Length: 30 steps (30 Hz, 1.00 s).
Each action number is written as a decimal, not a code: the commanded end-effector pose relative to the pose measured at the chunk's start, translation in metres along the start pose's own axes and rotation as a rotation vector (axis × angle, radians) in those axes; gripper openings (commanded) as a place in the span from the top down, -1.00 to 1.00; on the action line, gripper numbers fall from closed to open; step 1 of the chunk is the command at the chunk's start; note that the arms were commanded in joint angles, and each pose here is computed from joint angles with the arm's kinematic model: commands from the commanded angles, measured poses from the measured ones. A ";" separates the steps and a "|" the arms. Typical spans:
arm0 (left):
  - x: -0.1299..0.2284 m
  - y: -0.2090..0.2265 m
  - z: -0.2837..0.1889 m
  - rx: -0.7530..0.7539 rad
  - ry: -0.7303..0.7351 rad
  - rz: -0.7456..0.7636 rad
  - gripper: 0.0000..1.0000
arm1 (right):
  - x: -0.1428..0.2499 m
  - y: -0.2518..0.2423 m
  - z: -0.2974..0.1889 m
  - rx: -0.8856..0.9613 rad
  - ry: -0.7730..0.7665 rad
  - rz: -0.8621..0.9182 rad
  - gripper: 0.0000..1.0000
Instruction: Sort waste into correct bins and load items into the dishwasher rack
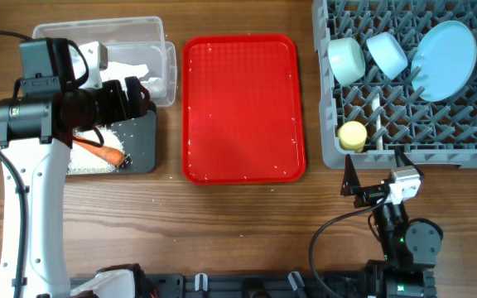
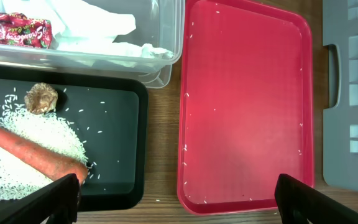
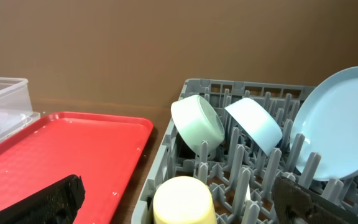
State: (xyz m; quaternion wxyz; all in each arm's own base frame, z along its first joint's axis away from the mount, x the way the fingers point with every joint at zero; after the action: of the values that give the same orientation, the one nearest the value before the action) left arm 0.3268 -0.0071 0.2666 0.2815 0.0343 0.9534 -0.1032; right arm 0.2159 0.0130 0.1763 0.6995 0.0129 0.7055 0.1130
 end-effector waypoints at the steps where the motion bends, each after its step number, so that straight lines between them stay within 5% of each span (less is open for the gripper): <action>1: -0.004 -0.002 -0.003 0.001 -0.015 0.027 -1.00 | -0.001 0.004 0.000 -0.025 -0.006 0.004 -0.99; 9: -0.007 -0.011 -0.005 0.045 -0.035 0.035 -1.00 | -0.001 0.004 0.000 -0.025 -0.006 0.004 -1.00; 13: -0.016 -0.046 -0.004 0.081 -0.254 0.300 -1.00 | -0.001 0.004 0.000 -0.025 -0.007 0.003 -0.99; 18: 0.044 -0.048 0.009 0.065 -0.604 0.381 -1.00 | -0.001 0.004 0.000 -0.025 -0.006 0.003 -0.99; 24: 0.124 -0.038 0.030 0.011 -0.846 0.424 -1.00 | -0.001 0.004 0.000 -0.025 -0.006 0.004 -0.99; 30: 0.139 -0.029 0.021 -0.069 -0.979 0.417 -1.00 | -0.001 0.004 0.000 -0.025 -0.006 0.004 -0.99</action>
State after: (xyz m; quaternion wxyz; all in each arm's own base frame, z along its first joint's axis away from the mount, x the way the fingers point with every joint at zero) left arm 0.2204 -0.0439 0.1854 0.6989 0.1689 0.6941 -0.0361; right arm 0.2159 0.0134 0.1760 0.6989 0.0124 0.7060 0.1137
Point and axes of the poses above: each gripper's point midway between its finger pads, its own z axis out along the fingers, its own y axis along the line the jaws close on, x = y × z, the point moved 3 cm from there along -z, back along the fingers, and after that the axes turned 12 degrees about z, right-handed, at the moved point
